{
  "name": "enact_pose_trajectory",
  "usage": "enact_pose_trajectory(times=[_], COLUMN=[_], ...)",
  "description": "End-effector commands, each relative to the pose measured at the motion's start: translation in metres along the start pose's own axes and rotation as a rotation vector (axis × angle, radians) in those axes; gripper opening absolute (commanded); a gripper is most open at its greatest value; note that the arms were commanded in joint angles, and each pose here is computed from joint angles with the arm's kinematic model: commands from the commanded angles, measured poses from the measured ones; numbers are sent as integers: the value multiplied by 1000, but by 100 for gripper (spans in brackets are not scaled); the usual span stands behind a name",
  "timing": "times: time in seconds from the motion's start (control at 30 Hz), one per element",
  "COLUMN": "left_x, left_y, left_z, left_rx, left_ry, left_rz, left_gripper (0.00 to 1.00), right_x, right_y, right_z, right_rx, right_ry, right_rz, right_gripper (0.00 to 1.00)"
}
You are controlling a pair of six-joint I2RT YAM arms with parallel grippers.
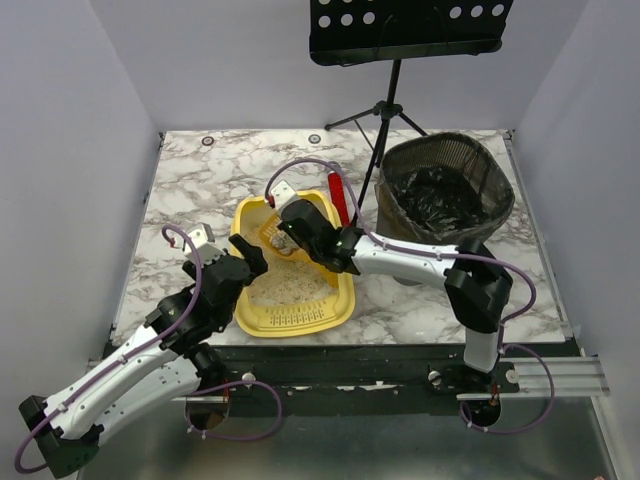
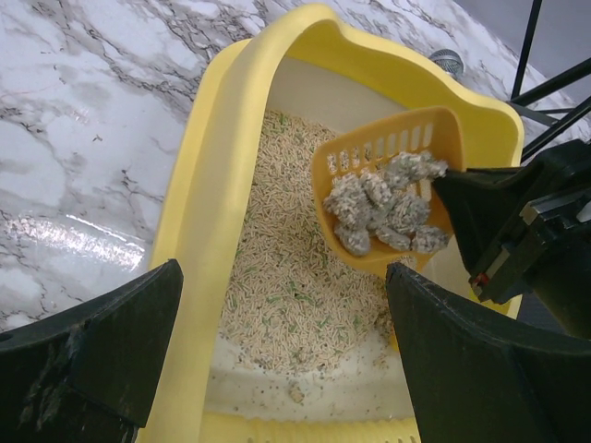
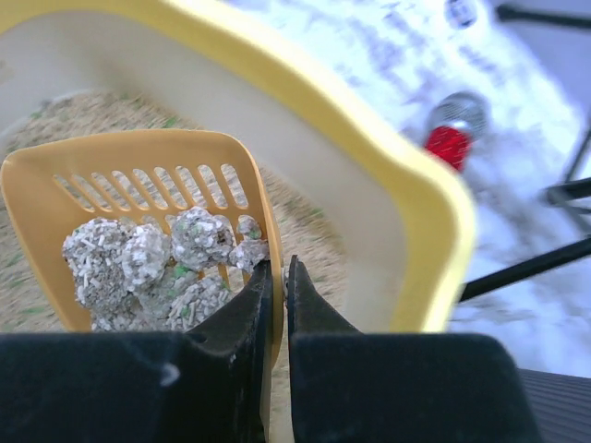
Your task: Clean the litter box
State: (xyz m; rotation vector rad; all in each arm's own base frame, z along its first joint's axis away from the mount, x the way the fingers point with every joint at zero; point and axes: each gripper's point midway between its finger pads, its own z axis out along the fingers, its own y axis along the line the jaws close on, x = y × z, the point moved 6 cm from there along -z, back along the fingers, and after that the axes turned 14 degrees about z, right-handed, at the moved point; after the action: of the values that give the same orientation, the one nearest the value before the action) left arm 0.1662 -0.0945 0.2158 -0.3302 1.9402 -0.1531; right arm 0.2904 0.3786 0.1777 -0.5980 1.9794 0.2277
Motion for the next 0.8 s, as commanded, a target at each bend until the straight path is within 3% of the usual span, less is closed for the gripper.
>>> enact_pose_trajectory(times=[0.0,0.07,0.1,0.13,0.17,0.2,0.23,0.27,0.3,0.33,0.43,0.6,0.77], left_x=[0,-1,0,0,0,0,0,-2,-2,-1,-1,-3,-2], left_y=[2,3,5,5,7,8,8,9,9,9,10,10,10], left_z=[-2,-2,-3,-3,-3,-3,-3,-3,-3,-4,-4,-5,-6], left_rx=[14,11,8,5,-3,-10,-12,-13,-15,-15,-16,-17,-8], left_ry=[-9,-15,-14,-15,-19,-18,-19,-24,-24,-23,-26,-27,-25], left_rz=[-15,-21,-21,-19,-19,-24,-25,-30,-32,-30,-36,-41,-53], left_gripper=[99,99,99,99,99,99,99,99,99,99,99,99,99], right_x=[-53,-57,-66,-57,-57,-67,-57,-58,-65,-66,-62,-57,-52], right_y=[-12,-11,-14,-11,-8,-6,1,4,3,2,6,5,13], right_z=[-12,-15,-19,-18,-19,-25,-22,-22,-29,-32,-27,-32,-37], right_rx=[270,352,438,484,513,561,598,624,668,726,816,799,642], right_ry=[-205,-225,-293,-281,-302,-395,-373,-388,-462,-449,-467,-465,-470], right_rz=[-124,-221,-185,-321,-360,-296,-447,-482,-422,-531,-591,-581,-474], right_gripper=[4,3,3,3,3,3,3,3,3,2,1,2,6])
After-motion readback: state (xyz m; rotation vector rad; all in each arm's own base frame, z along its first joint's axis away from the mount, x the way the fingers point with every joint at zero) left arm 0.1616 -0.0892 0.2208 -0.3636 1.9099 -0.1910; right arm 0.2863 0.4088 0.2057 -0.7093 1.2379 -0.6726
